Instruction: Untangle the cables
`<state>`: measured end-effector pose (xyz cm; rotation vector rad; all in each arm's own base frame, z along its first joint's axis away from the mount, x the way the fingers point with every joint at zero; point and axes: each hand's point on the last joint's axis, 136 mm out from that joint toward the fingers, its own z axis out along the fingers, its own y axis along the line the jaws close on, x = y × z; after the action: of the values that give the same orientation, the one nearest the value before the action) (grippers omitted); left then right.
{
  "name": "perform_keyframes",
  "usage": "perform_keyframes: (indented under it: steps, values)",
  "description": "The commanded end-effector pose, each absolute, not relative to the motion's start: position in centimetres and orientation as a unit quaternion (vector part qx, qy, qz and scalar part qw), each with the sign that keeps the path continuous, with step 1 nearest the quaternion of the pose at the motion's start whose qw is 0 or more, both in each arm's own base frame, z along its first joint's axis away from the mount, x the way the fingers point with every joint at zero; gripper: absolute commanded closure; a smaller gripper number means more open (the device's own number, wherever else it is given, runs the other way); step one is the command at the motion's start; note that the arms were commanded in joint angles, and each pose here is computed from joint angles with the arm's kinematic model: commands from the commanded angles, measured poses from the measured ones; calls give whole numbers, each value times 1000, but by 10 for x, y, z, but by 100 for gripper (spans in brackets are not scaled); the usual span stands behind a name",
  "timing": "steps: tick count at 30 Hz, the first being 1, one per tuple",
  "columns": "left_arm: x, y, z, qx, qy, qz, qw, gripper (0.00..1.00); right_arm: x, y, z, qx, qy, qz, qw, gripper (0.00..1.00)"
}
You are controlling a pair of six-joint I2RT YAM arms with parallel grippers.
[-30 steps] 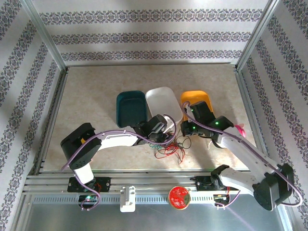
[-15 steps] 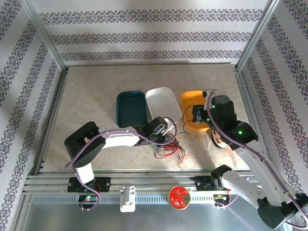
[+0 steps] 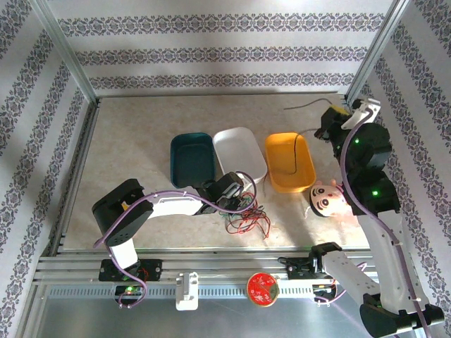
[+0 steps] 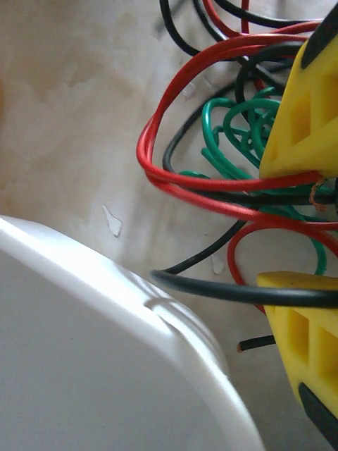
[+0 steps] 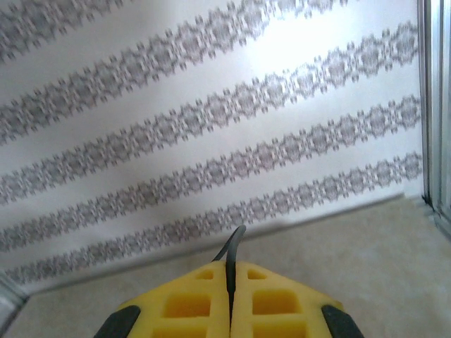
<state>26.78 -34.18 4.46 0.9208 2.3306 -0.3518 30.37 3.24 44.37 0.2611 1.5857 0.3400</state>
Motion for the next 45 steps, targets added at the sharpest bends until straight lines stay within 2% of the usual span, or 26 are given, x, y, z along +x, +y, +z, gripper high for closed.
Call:
perform_keyframes:
  steps: [1, 6, 9, 11, 14, 18, 23, 33, 37, 39, 40, 41, 42, 45]
  values:
    - [260, -333, 42, 343, 884, -114, 297, 62, 295, 27, 498, 105, 644, 151, 742, 100]
    - [261, -328, 41, 336, 886, -107, 301, 62, 295, 19, 523, 99, 623, 122, 766, 100]
    - [262, -330, 49, 334, 883, -110, 310, 54, 311, 12, 504, 113, 649, 97, 746, 100]
    - [265, -330, 57, 330, 880, -110, 322, 45, 324, 5, 479, 131, 675, 85, 721, 100]
    - [270, -330, 70, 323, 874, -109, 346, 40, 340, -2, 439, 158, 702, 93, 689, 100]
    - [275, -330, 84, 310, 868, -108, 372, 24, 356, -3, 390, 178, 734, 107, 647, 100]
    - [281, -332, 100, 293, 862, -116, 397, 12, 371, 3, 323, 190, 779, 117, 586, 100]
    - [295, -315, 111, 227, 873, -86, 423, 5, 390, 10, 173, 269, 851, 123, 435, 100]
    - [299, -306, 120, 200, 871, -79, 443, 3, 391, 22, 133, 271, 871, 134, 387, 100]
    - [300, -301, 122, 190, 870, -75, 449, 2, 390, 27, 118, 271, 881, 136, 362, 95]
    - [300, -300, 123, 187, 870, -74, 450, 1, 389, 29, 115, 269, 885, 139, 355, 88]
    - [299, -300, 123, 187, 870, -74, 450, 0, 389, 32, 114, 265, 887, 143, 350, 73]
    - [300, -299, 124, 187, 870, -73, 450, 0, 388, 33, 115, 261, 889, 143, 349, 64]
    - [301, -296, 127, 177, 870, -68, 455, 1, 381, 27, 129, 256, 888, 115, 365, 53]
